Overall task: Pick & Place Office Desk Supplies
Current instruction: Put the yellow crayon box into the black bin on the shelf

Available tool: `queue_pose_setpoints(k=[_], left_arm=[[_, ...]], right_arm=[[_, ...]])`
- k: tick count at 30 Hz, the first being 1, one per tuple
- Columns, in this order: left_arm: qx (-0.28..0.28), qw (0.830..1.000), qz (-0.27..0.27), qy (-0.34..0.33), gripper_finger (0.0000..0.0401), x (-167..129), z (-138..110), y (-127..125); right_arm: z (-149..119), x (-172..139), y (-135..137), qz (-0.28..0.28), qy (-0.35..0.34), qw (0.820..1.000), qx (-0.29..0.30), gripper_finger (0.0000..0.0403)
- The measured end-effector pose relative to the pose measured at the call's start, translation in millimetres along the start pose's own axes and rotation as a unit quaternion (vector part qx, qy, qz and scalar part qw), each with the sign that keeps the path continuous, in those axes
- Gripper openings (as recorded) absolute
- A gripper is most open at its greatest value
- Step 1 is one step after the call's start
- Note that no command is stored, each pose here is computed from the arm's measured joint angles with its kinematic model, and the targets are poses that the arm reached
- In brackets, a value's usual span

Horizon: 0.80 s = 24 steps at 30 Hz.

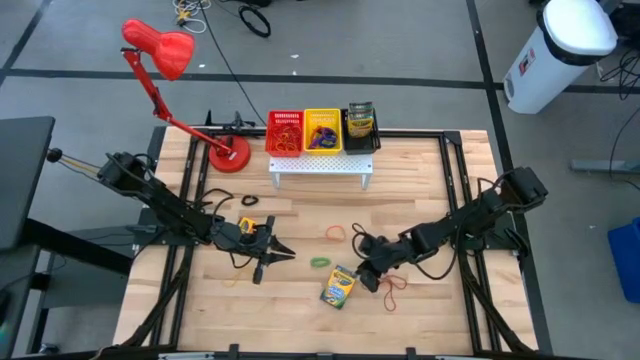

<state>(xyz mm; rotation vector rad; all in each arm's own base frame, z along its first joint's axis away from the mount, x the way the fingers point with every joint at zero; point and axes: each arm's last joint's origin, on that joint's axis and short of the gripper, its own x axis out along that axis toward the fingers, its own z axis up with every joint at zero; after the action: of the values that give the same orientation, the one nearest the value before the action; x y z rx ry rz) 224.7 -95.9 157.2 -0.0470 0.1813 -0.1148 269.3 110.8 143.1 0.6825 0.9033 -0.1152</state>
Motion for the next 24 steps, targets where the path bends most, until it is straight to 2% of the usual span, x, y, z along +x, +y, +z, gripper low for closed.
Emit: queue_pose_setpoints(k=[3,7,9,12,17,20,24], left_arm=[[0.000,1.000,0.000,0.000,0.0048,0.0,0.0,0.0],[0.000,1.000,0.001,0.000,0.0048,0.1,0.0,0.2],[0.000,1.000,0.001,0.001,0.0048,0.1,-0.2,0.2],[0.000,1.000,0.000,0.000,0.0048,0.0,0.0,0.2],[-0.011,1.000,0.000,0.002,0.0048,0.3,-0.4,0.0],[-0.019,0.999,-0.018,0.020,0.0048,8.8,2.4,-5.0],[-0.005,0.997,-0.058,0.051,0.0048,35.8,13.3,-26.0]], right_arm=[[-4.0,4.0,-5.5,0.010,-0.008,1.000,0.010,0.0092],[-9.7,11.2,-15.7,-0.012,-0.005,1.000,0.025,0.0080],[-10.0,16.2,-16.0,-0.005,-0.005,1.000,0.024,0.0080],[-7.9,21.2,-11.5,0.028,-0.011,0.999,0.022,0.0090],[-8.7,31.8,-15.6,0.036,-0.001,0.999,0.026,0.0110],[-7.4,35.6,-16.2,0.049,0.001,0.998,0.028,0.0115],[-5.0,36.5,-15.8,0.058,-0.007,0.998,0.021,0.0111]])
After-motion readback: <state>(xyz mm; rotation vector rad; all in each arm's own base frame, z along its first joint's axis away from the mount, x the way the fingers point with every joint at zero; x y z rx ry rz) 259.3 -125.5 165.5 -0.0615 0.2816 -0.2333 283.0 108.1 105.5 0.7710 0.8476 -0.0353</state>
